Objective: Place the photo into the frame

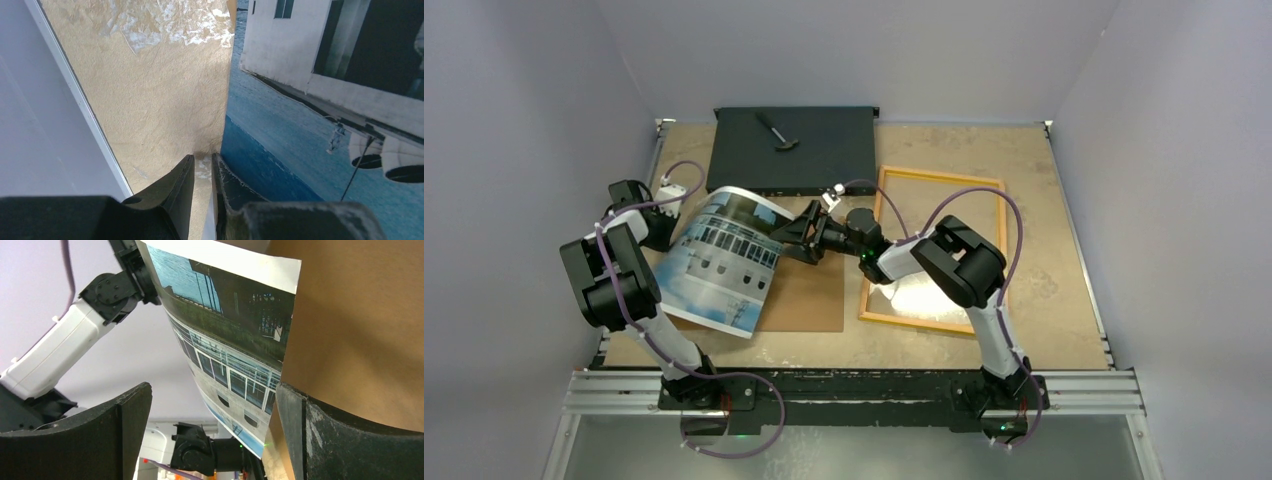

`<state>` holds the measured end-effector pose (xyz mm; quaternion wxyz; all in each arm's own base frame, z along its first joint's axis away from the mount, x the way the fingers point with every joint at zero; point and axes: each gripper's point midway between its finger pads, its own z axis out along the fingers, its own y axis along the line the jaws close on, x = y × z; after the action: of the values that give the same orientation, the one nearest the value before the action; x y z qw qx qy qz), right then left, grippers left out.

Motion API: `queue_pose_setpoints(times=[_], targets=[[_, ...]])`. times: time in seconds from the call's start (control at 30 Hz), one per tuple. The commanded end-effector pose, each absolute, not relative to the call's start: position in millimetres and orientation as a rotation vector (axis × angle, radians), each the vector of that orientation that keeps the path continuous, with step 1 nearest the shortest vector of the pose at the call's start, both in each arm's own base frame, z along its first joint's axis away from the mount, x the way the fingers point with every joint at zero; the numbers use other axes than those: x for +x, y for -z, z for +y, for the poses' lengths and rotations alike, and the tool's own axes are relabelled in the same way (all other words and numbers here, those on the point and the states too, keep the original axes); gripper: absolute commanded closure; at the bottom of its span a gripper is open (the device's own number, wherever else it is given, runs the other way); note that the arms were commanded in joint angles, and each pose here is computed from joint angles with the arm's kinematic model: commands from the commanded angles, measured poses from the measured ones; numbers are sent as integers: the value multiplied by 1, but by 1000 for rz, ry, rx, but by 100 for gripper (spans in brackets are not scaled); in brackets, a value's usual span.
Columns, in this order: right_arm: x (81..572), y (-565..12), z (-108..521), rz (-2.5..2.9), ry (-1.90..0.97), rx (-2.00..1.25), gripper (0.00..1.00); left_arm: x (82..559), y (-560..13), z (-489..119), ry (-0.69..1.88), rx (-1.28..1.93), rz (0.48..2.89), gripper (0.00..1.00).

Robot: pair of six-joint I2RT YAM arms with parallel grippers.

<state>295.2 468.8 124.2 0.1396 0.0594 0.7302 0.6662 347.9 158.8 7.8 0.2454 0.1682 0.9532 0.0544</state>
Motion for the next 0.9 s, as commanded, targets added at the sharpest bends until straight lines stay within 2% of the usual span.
queue_pose_setpoints(times=[0.0,0.23,0.7,0.87], targets=[[283,-182,484,1876,-2127,-47,5,258,52,94,303,451,2916,82],[267,-206,508,1799,-2201,-192,6,260,47,95,296,449,2907,82],[263,-215,515,1757,-2252,-169,7,261,43,95,290,437,2898,84],[255,-251,508,1565,-2364,-231,8,261,41,95,287,439,2895,85]])
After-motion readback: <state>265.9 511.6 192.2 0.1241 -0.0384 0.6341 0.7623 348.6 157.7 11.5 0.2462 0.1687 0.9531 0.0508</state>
